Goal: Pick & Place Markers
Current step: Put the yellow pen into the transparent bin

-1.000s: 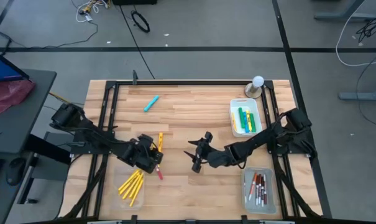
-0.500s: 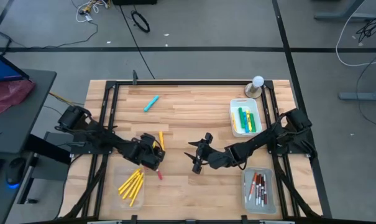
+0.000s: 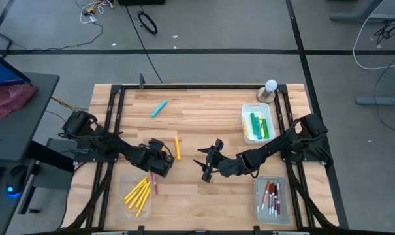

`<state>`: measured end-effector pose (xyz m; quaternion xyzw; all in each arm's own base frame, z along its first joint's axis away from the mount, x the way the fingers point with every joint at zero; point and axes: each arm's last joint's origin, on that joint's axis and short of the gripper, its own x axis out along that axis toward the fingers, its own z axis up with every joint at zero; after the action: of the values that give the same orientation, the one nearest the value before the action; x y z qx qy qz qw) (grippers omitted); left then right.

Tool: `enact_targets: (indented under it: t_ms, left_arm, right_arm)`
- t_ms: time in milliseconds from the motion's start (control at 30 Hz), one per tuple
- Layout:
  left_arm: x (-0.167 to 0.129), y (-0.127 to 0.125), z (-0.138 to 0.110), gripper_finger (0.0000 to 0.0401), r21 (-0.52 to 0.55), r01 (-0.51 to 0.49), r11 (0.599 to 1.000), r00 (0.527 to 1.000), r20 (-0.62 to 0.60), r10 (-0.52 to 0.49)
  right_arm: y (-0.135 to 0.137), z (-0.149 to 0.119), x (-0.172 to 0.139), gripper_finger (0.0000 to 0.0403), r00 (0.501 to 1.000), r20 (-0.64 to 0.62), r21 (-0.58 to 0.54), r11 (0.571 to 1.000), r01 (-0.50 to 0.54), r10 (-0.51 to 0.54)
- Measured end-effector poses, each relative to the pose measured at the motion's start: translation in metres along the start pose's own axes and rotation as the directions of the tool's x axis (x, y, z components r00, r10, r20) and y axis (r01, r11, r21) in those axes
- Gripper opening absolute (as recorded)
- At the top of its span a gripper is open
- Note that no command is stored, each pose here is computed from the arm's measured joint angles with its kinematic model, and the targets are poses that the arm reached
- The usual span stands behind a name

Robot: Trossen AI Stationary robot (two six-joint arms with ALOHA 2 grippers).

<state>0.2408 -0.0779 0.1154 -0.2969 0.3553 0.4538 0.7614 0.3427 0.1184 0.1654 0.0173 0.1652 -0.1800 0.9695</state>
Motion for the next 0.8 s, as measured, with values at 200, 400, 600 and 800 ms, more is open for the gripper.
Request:
enact_targets:
  t_ms: [200, 400, 600, 800]
  left_arm:
    - [0.005, -0.004, 0.011, 0.0068, 0.023, 0.017, 1.0, 0.994, 0.108, -0.019]
    - [0.007, -0.011, 0.023, 0.0067, 0.103, 0.025, 0.994, 0.981, 0.187, -0.044]
    - [-0.026, -0.03, 0.045, 0.0059, 0.229, 0.092, 0.969, 0.961, 0.234, -0.146]
    - [-0.101, -0.052, 0.059, 0.0057, 0.41, 0.301, 0.861, 0.915, 0.13, -0.382]
  right_arm:
    - [0.0, 0.0, 0.0, 0.0236, 1.0, 0.0, 0.0, 1.0, 0.0, 0.0]
    - [0.0, 0.0, 0.0, 0.0236, 1.0, 0.0, 0.0, 1.0, 0.0, 0.0]
    - [0.0, 0.0, 0.0, 0.0236, 1.0, 0.002, 0.009, 1.0, 0.0, 0.0]
    - [0.0, 0.001, 0.0, 0.0236, 1.0, 0.007, 0.014, 1.0, -0.002, 0.002]
